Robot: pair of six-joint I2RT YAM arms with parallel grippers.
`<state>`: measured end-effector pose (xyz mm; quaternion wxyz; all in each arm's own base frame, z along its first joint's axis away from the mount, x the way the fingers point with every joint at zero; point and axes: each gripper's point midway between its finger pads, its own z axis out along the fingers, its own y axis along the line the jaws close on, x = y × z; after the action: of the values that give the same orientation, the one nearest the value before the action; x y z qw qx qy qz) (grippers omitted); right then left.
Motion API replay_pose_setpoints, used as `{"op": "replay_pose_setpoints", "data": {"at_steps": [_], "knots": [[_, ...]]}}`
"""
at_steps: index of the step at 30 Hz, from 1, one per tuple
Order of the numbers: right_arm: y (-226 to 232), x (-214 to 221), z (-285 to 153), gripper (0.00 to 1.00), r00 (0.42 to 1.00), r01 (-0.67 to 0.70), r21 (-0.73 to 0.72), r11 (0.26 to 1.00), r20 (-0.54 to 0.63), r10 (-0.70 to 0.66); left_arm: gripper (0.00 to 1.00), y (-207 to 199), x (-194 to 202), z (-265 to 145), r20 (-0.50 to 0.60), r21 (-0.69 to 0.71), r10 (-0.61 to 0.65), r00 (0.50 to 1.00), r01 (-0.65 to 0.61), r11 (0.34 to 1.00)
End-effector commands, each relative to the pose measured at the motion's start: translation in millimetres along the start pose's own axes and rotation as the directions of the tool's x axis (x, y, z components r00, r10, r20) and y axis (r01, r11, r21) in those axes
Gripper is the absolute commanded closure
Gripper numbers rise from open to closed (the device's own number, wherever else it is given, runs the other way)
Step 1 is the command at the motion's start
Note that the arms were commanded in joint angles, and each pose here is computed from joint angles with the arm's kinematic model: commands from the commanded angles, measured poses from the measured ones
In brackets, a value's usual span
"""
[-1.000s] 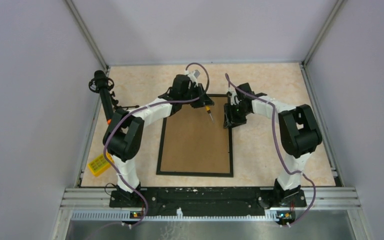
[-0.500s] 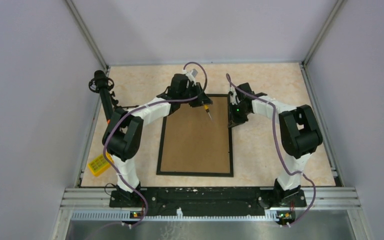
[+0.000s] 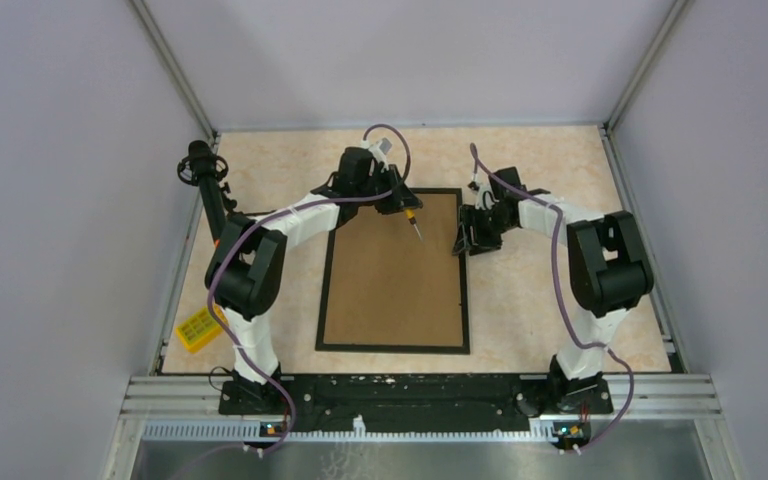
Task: Take the photo out of the frame
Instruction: Adjust the photo frame item on the photo frame.
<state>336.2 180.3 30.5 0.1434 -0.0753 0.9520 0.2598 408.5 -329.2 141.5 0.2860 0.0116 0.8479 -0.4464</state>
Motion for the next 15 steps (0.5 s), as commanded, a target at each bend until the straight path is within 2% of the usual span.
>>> {"op": "replay_pose_setpoints", "data": {"at_steps": [1, 4, 10, 11, 15], "knots": [[-1, 15, -4, 0.45, 0.997, 0.081, 0.108, 0.991, -0.009, -0.081, 1.00, -9, -10, 2, 0.021, 0.037, 0.012, 1.000, -0.013, 0.999], [-11, 21, -2, 0.46, 0.994, 0.113, 0.197, 0.974, -0.015, -0.112, 1.00, -10, -10, 1, 0.021, 0.038, 0.009, 1.000, -0.010, 0.999], [-28, 31, 12, 0.60, 0.994, 0.105, 0.253, 0.962, -0.065, -0.091, 1.00, -10, -12, 0, 0.029, 0.034, 0.012, 1.000, -0.013, 0.999], [-29, 32, 14, 0.63, 0.994, 0.102, 0.253, 0.962, -0.072, -0.087, 1.00, -9, -11, 0, 0.028, 0.032, 0.013, 1.000, -0.014, 0.999], [-36, 36, 21, 0.90, 0.993, 0.080, 0.262, 0.962, -0.102, -0.055, 1.00, -7, -12, -1, 0.030, 0.027, 0.008, 1.000, -0.009, 1.000]]}}
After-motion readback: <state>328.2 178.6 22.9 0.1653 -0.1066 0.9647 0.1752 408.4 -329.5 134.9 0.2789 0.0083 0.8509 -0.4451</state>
